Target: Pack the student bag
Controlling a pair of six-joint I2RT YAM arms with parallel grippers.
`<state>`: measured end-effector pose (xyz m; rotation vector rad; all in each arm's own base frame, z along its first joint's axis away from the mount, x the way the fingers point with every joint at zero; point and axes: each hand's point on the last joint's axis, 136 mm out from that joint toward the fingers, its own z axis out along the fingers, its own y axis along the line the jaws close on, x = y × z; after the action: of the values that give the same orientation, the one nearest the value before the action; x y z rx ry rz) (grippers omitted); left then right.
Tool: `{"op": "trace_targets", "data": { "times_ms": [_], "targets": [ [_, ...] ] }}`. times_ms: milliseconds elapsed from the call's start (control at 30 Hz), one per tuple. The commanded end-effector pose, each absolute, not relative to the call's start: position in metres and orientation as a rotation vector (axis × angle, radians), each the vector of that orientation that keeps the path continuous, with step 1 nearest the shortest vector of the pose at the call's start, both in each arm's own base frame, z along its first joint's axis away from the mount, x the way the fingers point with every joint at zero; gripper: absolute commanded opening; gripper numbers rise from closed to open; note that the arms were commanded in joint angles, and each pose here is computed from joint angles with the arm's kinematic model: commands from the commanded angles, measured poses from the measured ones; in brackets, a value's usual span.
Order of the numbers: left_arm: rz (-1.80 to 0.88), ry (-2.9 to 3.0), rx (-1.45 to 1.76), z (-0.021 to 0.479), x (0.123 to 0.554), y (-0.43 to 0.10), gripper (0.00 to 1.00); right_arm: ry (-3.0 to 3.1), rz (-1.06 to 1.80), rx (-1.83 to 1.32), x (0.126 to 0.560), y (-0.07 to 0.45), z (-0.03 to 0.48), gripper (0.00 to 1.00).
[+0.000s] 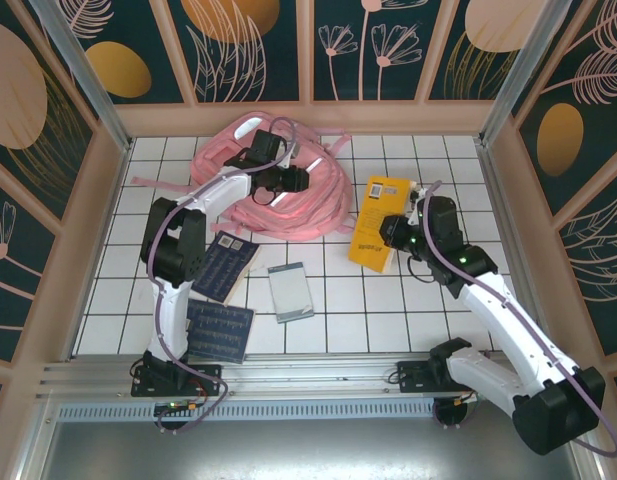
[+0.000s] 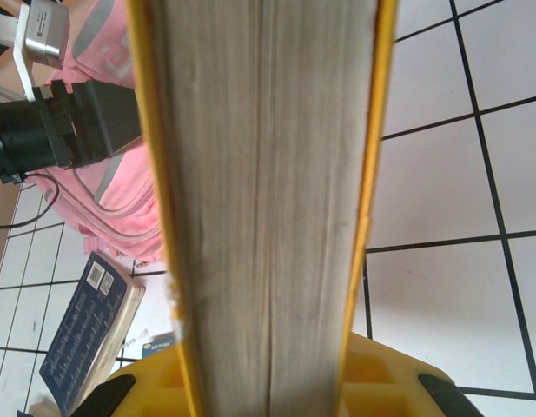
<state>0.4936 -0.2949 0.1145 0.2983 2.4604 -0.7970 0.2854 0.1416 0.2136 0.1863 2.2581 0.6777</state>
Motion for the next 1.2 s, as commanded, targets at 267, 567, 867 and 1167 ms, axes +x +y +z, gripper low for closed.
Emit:
{"op": "trace_targets", "data": {
  "times_ms": [267,567,867,1167],
  "targets": [
    [-0.922,2.409,0.341,0.137,0.492,-0.308,0.0,2.143,0.726,0.146,0.298,0.147,0.243,0.0],
    [-0.924,2.208,0.299,0.235,0.497,-0.298,0.0,2.133,0.818,0.205,0.316,0.159,0.244,0.0],
    [-0.954,2.123,0.257,0.279,0.494,-0.28,0.0,2.112,1.067,0.393,0.354,0.175,0.244,0.0],
    [-1.053,2.147,0.29,0.273,0.484,-0.283,0.06,1.973,1.397,0.376,0.399,0.215,0.269,0.0]
  ]
}}
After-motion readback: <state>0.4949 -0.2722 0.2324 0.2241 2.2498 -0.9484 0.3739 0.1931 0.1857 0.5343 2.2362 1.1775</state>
